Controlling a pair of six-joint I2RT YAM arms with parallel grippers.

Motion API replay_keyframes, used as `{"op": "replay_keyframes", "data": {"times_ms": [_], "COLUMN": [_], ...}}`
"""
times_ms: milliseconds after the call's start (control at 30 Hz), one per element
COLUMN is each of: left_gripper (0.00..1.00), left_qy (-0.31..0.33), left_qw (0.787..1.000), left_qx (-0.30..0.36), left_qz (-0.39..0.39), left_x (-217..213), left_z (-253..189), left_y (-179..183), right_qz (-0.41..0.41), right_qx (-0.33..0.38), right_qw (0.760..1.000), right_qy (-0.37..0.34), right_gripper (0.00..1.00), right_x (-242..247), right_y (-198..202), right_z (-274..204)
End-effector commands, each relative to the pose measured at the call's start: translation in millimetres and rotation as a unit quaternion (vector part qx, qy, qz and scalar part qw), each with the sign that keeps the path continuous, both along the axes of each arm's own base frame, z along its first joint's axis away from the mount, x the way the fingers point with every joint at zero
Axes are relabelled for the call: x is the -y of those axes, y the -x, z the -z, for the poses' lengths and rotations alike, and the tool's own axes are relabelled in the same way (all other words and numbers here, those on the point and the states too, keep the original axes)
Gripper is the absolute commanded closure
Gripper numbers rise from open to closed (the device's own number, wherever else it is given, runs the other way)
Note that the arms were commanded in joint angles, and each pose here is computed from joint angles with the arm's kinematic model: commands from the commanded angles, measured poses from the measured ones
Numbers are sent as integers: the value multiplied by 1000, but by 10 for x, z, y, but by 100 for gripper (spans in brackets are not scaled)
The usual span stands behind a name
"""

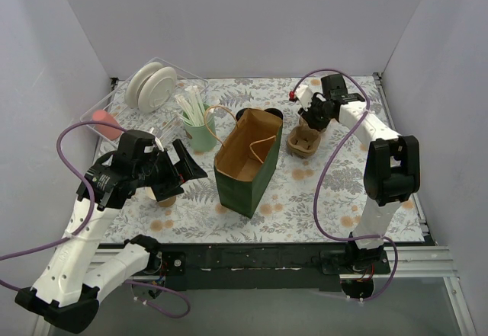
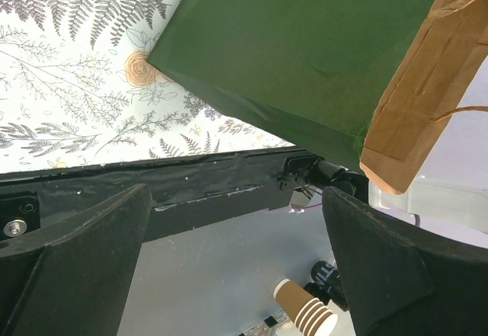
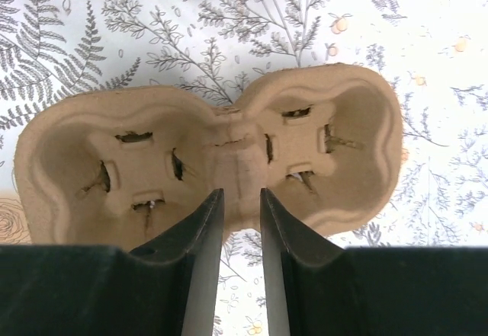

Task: Pack the takeout coffee

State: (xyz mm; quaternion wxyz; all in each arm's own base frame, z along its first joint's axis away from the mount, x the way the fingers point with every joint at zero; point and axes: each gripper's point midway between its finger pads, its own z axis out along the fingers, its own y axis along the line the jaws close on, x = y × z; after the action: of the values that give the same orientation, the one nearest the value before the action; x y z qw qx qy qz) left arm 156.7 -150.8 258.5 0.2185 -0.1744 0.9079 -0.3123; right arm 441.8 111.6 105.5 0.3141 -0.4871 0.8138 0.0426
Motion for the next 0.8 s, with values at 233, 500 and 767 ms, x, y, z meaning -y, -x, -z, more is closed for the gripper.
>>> {"op": "replay_keyframes", "data": {"times_ms": [233, 500, 767], "left_gripper": [5, 5, 5], "left_qy": [-1, -1, -3], "left_qw": [1000, 1000, 1000], "left_qx": [15, 8, 7], "left_qz": [-1, -3, -2], "left_x": [-15, -33, -32], "left_z": [-43, -24, -38], "left_y": [-25, 20, 16], "right_qz": [0, -3, 6], "right_qx": [11, 0, -18], "right_qw": [1000, 1000, 1000], "right_qy": [-16, -19, -18], "right_gripper": [57, 33, 33], "right_x": [-37, -79, -98], "right_y": [54, -52, -156], "right_z": [-186, -96, 48]}}
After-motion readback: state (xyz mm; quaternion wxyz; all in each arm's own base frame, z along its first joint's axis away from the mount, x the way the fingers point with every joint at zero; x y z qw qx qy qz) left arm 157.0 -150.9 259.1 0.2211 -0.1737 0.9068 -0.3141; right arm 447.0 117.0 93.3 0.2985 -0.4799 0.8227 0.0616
